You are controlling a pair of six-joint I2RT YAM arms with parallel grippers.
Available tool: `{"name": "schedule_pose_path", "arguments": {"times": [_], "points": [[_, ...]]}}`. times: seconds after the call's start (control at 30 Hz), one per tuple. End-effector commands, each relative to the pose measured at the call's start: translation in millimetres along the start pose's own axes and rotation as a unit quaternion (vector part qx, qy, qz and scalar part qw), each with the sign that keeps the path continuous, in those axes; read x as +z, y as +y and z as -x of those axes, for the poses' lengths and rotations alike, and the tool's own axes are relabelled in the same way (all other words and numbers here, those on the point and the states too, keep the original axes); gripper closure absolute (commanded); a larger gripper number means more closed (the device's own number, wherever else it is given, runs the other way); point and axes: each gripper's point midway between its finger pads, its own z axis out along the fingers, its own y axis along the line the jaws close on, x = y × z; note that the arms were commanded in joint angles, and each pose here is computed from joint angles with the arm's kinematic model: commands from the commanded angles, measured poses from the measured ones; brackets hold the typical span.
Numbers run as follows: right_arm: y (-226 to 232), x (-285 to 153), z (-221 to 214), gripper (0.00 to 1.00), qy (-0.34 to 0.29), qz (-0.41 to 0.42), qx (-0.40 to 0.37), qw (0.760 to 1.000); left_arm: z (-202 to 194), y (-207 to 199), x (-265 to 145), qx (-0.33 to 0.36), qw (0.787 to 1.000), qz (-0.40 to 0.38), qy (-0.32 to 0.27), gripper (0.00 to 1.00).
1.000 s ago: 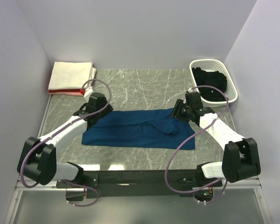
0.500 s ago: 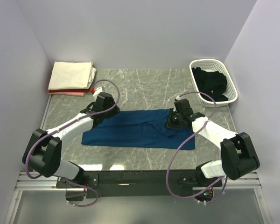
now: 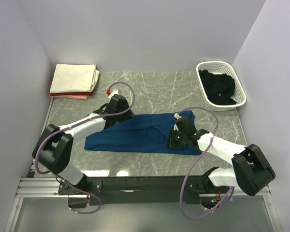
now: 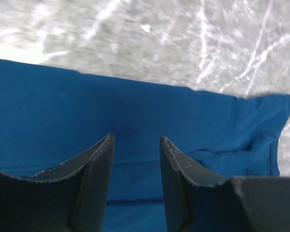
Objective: Fold and stack the t-shirts
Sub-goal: Fold the tshirt
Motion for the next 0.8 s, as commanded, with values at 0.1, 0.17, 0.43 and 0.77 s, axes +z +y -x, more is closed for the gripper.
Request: {"name": "schedule_pose_path", "arguments": {"times": [0.1, 0.17, 0.43, 0.77], "points": [[13, -12, -7, 0.77, -0.024, 0.036, -0.012, 0.999, 1, -44, 1, 0.034, 0.998, -0.047, 0.006, 0.51], [7, -21, -3, 0.77, -0.045, 0.014, 0.000, 0.999, -3, -56, 1, 0.046, 0.997, -0.059, 0.010, 0.50], [-31, -82, 65, 0.74, -0.187, -0.063, 0.119, 0.973, -45, -124, 12, 0.145, 0.985, -0.090, 0.039, 0.45], [-44, -41, 114, 0.58, -0.147, -0.010, 0.123, 0.981, -60, -136, 15, 0.147, 0.984, -0.084, 0.053, 0.41]]}}
